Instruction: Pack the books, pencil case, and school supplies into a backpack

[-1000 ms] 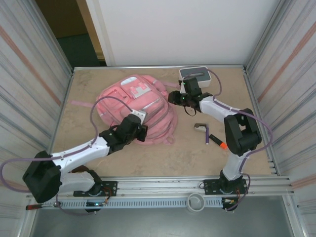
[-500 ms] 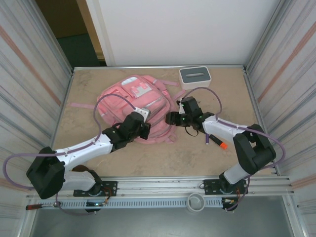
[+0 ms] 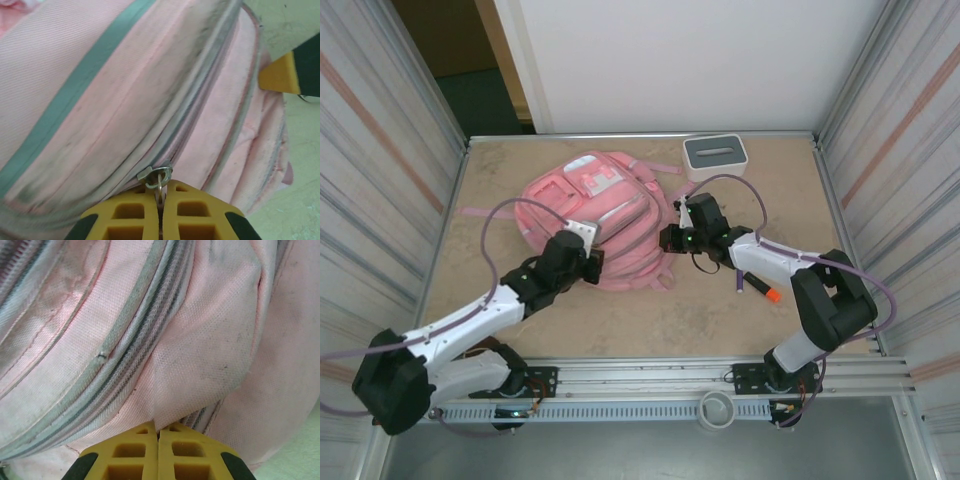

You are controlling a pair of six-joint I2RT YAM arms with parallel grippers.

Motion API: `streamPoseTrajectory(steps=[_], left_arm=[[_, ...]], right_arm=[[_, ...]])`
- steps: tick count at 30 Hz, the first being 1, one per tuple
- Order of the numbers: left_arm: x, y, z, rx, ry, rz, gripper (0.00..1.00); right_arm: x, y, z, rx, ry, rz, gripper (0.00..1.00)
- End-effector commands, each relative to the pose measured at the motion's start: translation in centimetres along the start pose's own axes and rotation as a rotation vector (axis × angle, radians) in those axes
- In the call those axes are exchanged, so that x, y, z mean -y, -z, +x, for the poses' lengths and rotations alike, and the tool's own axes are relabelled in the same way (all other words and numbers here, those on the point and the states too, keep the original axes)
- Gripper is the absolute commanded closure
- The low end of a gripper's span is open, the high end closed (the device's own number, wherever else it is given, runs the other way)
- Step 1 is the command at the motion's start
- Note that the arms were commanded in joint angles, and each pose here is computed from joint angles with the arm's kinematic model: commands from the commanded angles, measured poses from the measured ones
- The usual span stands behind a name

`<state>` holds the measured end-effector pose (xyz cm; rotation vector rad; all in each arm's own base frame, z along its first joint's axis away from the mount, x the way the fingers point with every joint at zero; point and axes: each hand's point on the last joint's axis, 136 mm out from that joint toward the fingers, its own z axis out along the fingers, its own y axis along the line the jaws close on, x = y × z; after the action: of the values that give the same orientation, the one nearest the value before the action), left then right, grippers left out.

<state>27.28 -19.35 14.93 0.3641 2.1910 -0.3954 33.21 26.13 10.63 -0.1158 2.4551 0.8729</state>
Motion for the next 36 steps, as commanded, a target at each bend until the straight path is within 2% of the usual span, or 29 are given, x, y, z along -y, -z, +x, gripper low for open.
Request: streamPoseTrajectory(steps=[1,9,15,21,23,25,28,31,33,36], left_arm=[[-3.8,1.7,0.0,0.029,0.044,-0.109,1.0],[-5.5,2.8,0.3,0.042,0.078,-0.133,1.0],[-9.7,2.0,0.7,0.035,0.186,-0.254,0.99],[-10.7,0.2,-0.7,-0.01,0.208,-0.262,0.83],[-10.7,0.5,-0.8,-0.021,0.211,-0.267,0.71],[-10.3,1.8,-1.4,0.02,0.204,-0.275,0.56],[-8.1,4.2,-3.3,0.147,0.135,-0.224,0.41],[-5.1,5.8,-5.4,0.265,0.041,-0.111,0.28],[-3.3,5.3,-6.1,0.259,-0.034,-0.056,0.23],[-0.8,3.0,-6.5,0.161,-0.175,-0.025,0.2]], right_arm=[[4.9,1.0,-1.2,0.062,-0.031,0.169,1.0],[4.8,0.4,-1.6,0.054,-0.038,0.162,1.0],[4.2,-0.1,-1.5,0.04,-0.031,0.137,1.0],[3.4,-1.0,-0.9,0.01,-0.011,0.116,1.0],[3.2,-0.9,-0.8,0.004,-0.008,0.109,1.0],[3.0,-0.7,-0.8,0.001,0.0,0.103,1.0],[2.7,0.0,-1.0,0.009,0.021,0.104,0.85],[2.9,1.4,-1.6,0.033,0.049,0.14,0.61],[3.5,2.7,-2.3,0.068,0.058,0.178,0.49],[4.5,4.5,-3.1,0.119,0.035,0.21,0.35]])
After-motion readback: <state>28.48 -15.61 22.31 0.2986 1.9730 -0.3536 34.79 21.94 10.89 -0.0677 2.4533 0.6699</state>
